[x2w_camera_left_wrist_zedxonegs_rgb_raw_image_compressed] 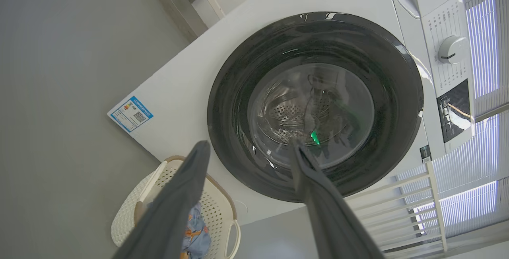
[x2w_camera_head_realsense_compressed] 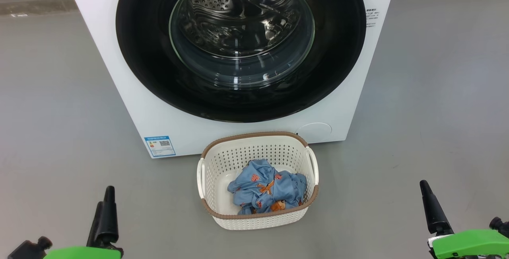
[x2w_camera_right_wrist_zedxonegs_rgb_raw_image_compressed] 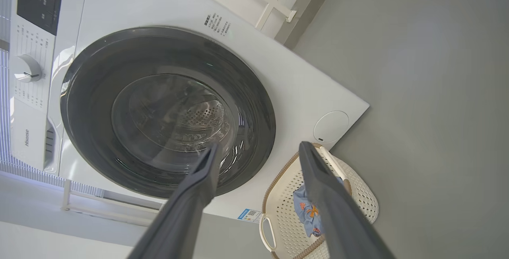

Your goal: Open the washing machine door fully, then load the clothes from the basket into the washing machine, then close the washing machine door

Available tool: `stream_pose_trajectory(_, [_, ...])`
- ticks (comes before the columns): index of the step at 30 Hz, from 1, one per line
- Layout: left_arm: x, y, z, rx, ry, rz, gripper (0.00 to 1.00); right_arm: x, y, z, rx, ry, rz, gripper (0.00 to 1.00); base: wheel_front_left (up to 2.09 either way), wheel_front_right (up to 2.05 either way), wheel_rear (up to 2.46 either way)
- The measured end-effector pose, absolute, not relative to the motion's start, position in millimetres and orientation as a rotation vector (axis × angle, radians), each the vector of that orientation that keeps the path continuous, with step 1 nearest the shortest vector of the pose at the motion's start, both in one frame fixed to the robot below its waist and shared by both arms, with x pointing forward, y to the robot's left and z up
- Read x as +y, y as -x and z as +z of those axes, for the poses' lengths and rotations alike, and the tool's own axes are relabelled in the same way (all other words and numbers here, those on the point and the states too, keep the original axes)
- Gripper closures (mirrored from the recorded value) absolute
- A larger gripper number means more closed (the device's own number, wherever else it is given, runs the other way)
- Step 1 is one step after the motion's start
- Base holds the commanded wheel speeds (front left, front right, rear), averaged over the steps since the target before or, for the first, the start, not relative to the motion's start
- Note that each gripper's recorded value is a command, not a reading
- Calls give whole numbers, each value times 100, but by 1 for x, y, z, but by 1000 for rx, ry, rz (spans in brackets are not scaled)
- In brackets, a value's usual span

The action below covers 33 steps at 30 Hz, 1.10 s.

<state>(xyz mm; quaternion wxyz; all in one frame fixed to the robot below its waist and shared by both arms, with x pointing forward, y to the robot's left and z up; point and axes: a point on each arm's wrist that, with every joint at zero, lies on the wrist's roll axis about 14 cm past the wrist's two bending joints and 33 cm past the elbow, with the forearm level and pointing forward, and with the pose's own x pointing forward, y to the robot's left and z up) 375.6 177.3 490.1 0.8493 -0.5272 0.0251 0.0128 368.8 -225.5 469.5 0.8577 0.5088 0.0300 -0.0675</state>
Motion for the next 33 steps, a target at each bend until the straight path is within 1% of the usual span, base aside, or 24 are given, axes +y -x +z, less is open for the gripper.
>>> stream_pose_trajectory(15, [164, -376, 498, 46, 784, -39, 0, -229, -370, 481, 41, -768, -110, 0, 0, 0, 0])
stream_pose_trajectory(25, [158, -375, 500, 41, 626, -76, 0, -230, -370, 486, 28, -626, -96, 0, 0, 0, 0])
stream_pose_trajectory(33, [154, -374, 503, 24, 522, -90, 0, -228, -370, 488, 19, -555, -85, 0, 0, 0, 0])
